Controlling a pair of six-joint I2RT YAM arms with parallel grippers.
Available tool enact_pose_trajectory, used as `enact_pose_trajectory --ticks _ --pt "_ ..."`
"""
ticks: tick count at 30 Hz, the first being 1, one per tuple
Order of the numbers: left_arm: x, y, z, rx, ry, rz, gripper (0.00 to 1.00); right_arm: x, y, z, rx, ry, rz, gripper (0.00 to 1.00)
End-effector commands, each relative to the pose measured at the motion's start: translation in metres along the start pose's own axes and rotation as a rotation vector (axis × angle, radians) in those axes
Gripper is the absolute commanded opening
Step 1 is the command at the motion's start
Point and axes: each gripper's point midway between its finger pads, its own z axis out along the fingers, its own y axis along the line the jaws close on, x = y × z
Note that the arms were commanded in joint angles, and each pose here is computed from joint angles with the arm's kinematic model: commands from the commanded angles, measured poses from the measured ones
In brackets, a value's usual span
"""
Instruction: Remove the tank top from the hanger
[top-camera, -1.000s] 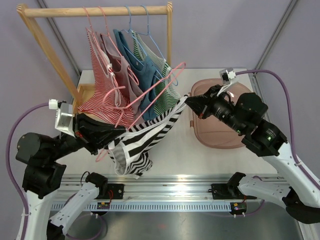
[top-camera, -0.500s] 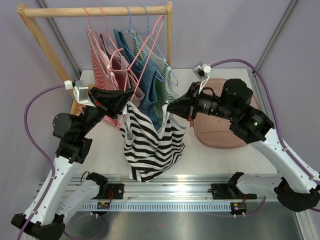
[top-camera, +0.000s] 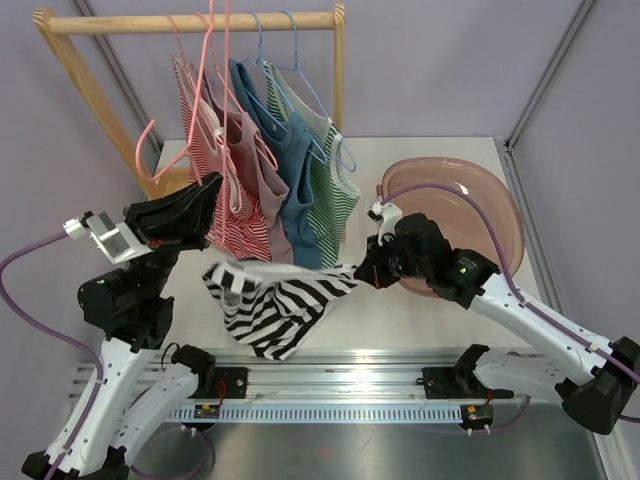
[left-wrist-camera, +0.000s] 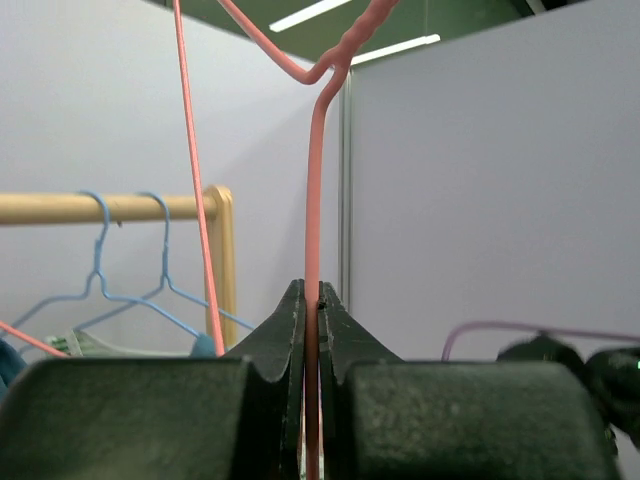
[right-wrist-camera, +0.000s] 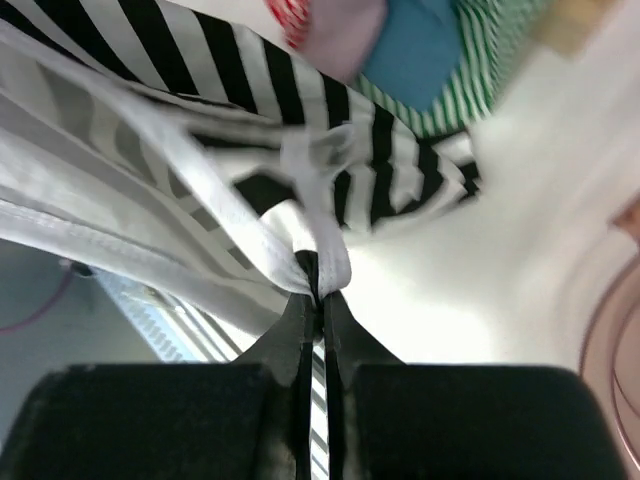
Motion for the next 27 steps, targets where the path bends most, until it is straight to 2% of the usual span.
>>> enact_pose_trajectory --ticks 1,4,5,6,7,9,10,12,13,15,16,17,18,19,23,25,27 --pt "-0.044 0.002 0.006 -0.032 -0.147 0.084 0.03 -0.001 -0.022 -0.005 0.111 -0.061 0.031 0.0" --pt "-0.052 0.002 0.008 -0.042 -0.15 0.082 0.01 -0.007 -0.035 -0.016 0.195 -0.095 0.032 0.0" --pt "-0.046 0.003 0.008 -0.051 -0.11 0.07 0.0 -0.011 -0.032 -0.019 0.188 -0.112 0.026 0.0" --pt "-0.056 -0.001 0.01 -0.042 -0.111 0.073 0.0 -0.017 -0.02 -0.022 0.131 -0.122 0.02 0.0" --pt "-0.047 0.001 0.008 -0.057 -0.053 0.055 0.0 -0.021 -0.014 -0.023 0.101 -0.13 0.013 0.0" --pt "-0.049 0.005 0.005 -0.104 -0.018 0.026 0.0 -0.037 0.005 -0.03 0.029 -0.155 -0.001 0.0" --pt "-0.043 0.009 0.0 -0.147 0.037 0.006 0.0 -0.043 0.009 -0.034 0.017 -0.168 -0.004 0.0" --pt "-0.05 0.023 -0.015 -0.27 0.049 -0.001 0.0 -0.055 0.017 -0.046 -0.004 -0.214 -0.013 0.0" --pt "-0.042 0.038 -0.029 -0.381 0.101 -0.014 0.0 -0.059 0.02 -0.051 -0.01 -0.234 -0.014 0.0" --pt "-0.043 0.051 -0.054 -0.508 0.12 -0.017 0.0 -0.066 0.028 -0.059 -0.04 -0.256 -0.022 0.0" --pt "-0.029 0.067 -0.077 -0.635 0.177 -0.019 0.0 -0.067 0.031 -0.058 -0.056 -0.251 -0.018 0.0" --pt "-0.03 0.07 -0.092 -0.692 0.174 -0.034 0.0 -0.067 0.033 -0.051 -0.068 -0.231 -0.009 0.0" --pt "-0.016 0.076 -0.111 -0.759 0.237 -0.036 0.0 -0.064 0.041 -0.045 -0.108 -0.205 -0.011 0.0" --pt "-0.013 0.081 -0.124 -0.814 0.25 -0.033 0.0 -0.065 0.046 -0.038 -0.129 -0.2 0.001 0.0" --pt "0.014 0.085 -0.157 -0.906 0.372 -0.052 0.0 -0.039 0.057 0.013 -0.107 -0.069 -0.002 0.0" --pt "0.033 0.09 -0.165 -0.945 0.459 -0.055 0.0 -0.031 0.057 0.029 -0.065 -0.045 -0.014 0.24" --pt "0.046 0.093 -0.167 -0.961 0.518 -0.059 0.0 -0.017 0.06 0.045 -0.03 -0.008 -0.034 0.39"
